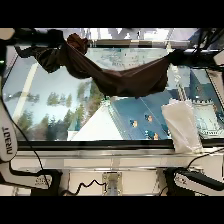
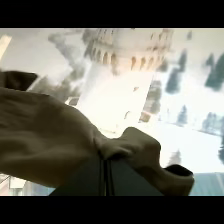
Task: Fold the shirts.
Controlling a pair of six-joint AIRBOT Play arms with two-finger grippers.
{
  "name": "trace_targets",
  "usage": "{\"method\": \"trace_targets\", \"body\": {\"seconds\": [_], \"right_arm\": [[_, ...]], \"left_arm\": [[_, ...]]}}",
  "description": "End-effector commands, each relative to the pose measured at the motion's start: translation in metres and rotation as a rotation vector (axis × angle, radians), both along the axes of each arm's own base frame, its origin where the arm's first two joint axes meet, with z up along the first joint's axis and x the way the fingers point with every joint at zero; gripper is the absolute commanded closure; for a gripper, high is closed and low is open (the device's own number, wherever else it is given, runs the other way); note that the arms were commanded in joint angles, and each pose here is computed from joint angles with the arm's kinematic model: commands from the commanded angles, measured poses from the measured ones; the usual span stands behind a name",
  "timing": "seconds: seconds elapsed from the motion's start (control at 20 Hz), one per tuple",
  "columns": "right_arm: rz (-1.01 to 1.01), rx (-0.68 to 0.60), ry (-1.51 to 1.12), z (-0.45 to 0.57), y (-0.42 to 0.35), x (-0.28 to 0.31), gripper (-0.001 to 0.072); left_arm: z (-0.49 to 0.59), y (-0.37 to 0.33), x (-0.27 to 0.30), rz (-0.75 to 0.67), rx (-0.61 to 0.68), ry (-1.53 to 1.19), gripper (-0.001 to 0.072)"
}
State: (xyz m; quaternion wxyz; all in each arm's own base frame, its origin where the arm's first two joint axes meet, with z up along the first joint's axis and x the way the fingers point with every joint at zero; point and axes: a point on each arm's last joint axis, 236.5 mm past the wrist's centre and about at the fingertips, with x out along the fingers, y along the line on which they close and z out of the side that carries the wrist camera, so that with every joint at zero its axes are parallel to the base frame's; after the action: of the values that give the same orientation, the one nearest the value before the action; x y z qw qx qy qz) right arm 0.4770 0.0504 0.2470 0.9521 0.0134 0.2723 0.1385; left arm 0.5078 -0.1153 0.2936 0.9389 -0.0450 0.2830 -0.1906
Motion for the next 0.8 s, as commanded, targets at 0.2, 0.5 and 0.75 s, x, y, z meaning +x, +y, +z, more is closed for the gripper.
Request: {"method": "trace_targets", "body": {"seconds": [0.2,0.5,0.75], "right_arm": [[0.019,-0.093,0.112,0.001,-0.008,-0.055,0.0677],[0.066,-0.090,0.462,-0.082,-0.004,-0.106,0.0677],[0.060,-0.095,0.559,-0.123,-0.008,-0.116,0.0677]], "left_arm": [[-0.058,0.035,-0.080,-0.004,0.213,0.332,0.0697],[-0.168,0.033,-0.171,-0.164,0.270,0.869,0.0697],[-0.211,0.018,-0.178,-0.237,0.327,0.909,0.0697]]}}
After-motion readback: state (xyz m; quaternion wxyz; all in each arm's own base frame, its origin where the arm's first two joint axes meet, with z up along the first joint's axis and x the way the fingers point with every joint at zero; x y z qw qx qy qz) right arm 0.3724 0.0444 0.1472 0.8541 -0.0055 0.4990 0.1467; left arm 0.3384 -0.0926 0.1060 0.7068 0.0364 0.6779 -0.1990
